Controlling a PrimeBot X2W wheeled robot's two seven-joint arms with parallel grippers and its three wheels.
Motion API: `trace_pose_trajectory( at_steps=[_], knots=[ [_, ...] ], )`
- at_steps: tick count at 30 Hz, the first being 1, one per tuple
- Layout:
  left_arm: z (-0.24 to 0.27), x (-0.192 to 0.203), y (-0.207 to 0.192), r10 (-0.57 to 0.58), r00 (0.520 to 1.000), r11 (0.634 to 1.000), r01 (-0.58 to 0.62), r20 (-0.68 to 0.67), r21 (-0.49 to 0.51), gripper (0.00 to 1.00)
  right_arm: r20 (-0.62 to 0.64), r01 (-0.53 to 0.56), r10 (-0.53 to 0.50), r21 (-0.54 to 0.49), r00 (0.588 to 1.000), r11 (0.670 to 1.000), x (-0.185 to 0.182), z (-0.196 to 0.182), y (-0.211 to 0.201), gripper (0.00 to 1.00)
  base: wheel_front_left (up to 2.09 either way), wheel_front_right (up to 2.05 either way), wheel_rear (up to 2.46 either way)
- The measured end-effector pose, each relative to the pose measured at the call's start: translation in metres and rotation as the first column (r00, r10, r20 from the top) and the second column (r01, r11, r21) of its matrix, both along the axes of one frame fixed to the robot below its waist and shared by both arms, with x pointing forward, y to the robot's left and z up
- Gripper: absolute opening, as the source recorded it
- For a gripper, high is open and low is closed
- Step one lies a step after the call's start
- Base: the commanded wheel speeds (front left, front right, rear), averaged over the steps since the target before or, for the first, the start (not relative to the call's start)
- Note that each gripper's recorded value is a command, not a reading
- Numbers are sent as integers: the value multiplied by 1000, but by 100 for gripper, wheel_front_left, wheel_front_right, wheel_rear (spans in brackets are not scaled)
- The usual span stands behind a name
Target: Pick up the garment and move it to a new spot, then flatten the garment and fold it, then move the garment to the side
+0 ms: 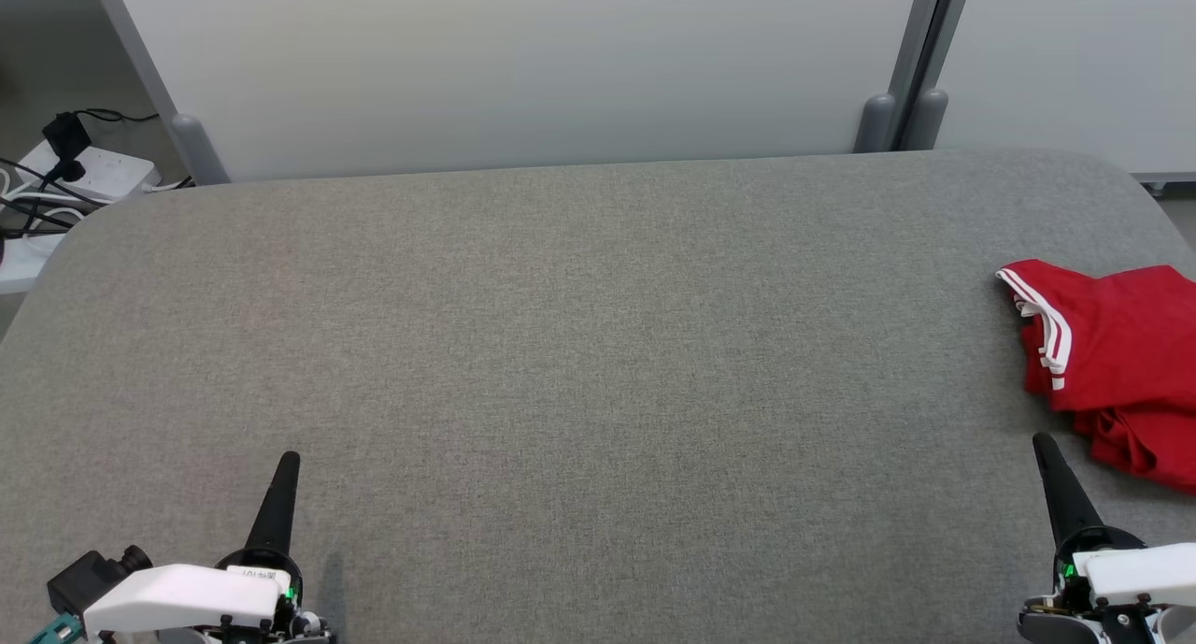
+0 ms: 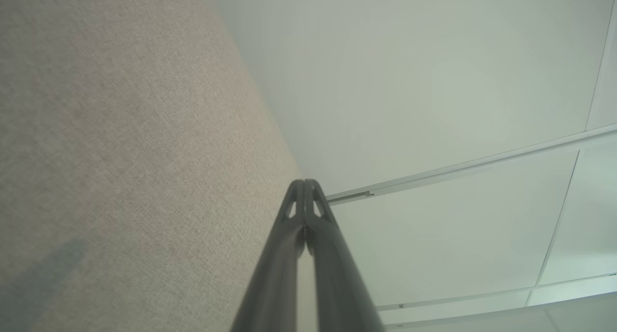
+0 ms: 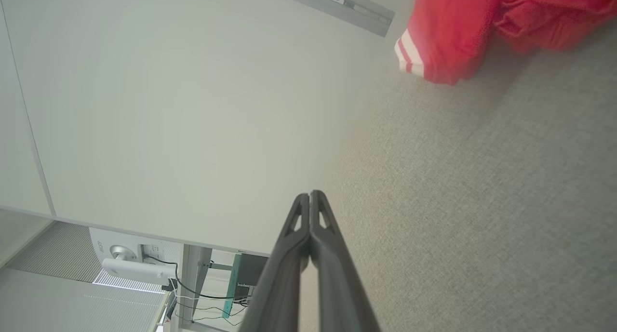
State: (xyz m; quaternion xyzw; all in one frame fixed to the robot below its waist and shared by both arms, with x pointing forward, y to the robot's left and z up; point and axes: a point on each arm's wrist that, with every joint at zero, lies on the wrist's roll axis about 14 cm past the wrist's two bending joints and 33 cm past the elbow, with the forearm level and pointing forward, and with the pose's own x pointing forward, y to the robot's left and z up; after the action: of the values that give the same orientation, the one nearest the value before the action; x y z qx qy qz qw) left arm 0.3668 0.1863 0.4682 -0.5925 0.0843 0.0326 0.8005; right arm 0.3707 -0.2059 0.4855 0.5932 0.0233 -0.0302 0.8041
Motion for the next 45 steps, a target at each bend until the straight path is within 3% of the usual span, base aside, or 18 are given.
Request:
trace_pose_trajectory(
  at_steps=[13,25,45],
  knots=[
    [4,3,1,38,999,987,-33,28,-158,0,-6,16,-15,156,1000,988,1,-4,0,0,0,0,0],
    [9,6,2,71,996,955,-52,57,-292,0,-4,34,-34,288,999,957,4,-5,-2,0,0,0,0],
    [9,6,3,74,996,953,-54,58,-297,0,2,36,-38,302,999,952,5,-3,-2,0,0,0,0]
  ],
)
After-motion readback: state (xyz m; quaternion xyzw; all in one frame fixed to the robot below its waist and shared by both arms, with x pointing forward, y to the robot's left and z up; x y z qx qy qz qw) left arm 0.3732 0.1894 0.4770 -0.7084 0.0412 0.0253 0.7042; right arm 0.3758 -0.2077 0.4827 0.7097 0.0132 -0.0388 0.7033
